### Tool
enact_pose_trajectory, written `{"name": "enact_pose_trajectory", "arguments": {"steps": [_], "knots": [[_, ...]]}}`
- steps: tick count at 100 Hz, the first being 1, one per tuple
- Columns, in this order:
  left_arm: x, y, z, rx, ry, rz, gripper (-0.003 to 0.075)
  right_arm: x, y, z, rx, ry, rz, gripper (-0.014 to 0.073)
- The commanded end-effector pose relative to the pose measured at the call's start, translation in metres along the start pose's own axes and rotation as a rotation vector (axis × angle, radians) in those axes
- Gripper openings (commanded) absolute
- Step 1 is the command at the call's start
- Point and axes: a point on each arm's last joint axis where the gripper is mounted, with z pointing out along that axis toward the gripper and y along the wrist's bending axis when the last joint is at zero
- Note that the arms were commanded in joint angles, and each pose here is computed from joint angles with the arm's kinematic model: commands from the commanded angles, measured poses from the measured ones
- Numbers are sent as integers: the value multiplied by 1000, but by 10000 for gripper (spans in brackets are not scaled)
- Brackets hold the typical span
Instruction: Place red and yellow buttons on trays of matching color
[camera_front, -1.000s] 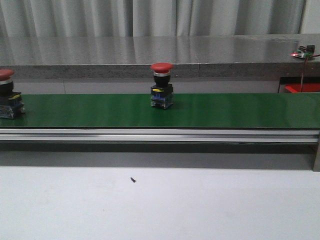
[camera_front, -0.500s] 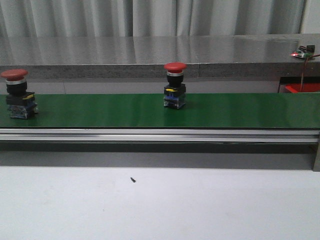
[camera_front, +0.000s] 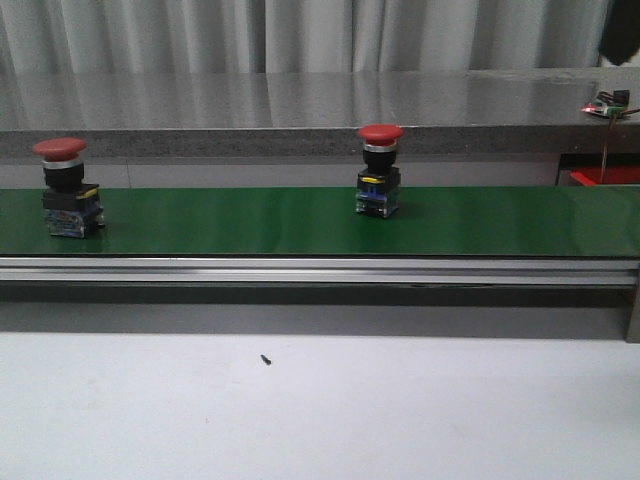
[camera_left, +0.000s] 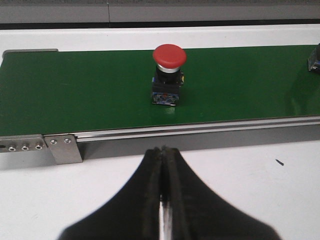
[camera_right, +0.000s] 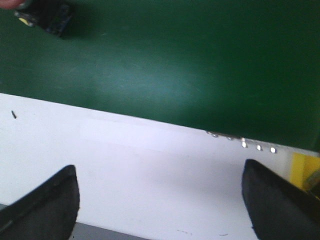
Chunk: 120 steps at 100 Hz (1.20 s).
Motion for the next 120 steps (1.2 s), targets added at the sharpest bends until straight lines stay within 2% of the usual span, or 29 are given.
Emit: {"name": "enact_pose_trajectory", "arguments": {"steps": [1, 22, 55, 69, 81, 88, 106, 112, 120], "knots": [[-14, -2, -4, 4, -94, -13, -20, -20, 15, -9, -36, -53, -47, 644], [-14, -2, -4, 4, -94, -13, -20, -58, 43, 6, -70, -12, -77, 644], [-14, -2, -4, 4, -94, -13, -20, -96, 76, 50, -87, 60, -3, 644], [-14, -2, -4, 4, -94, -13, -20, -104, 78, 75, -64, 97, 72, 644], [-14, -2, -4, 4, -94, -13, -20, -108, 71, 94, 22, 112, 120, 644], [-14, -2, -4, 4, -94, -13, -20, -108, 67, 105, 62, 126, 130, 644], [-14, -2, -4, 4, -94, -13, -20, -107, 64, 126, 80, 172, 134, 644], [-14, -2, -4, 4, -94, -13, -20, -106, 63, 130, 85, 184, 135, 617], [-14, -2, -4, 4, -94, -13, -20, -105, 60, 136, 97, 209, 152, 490]]}}
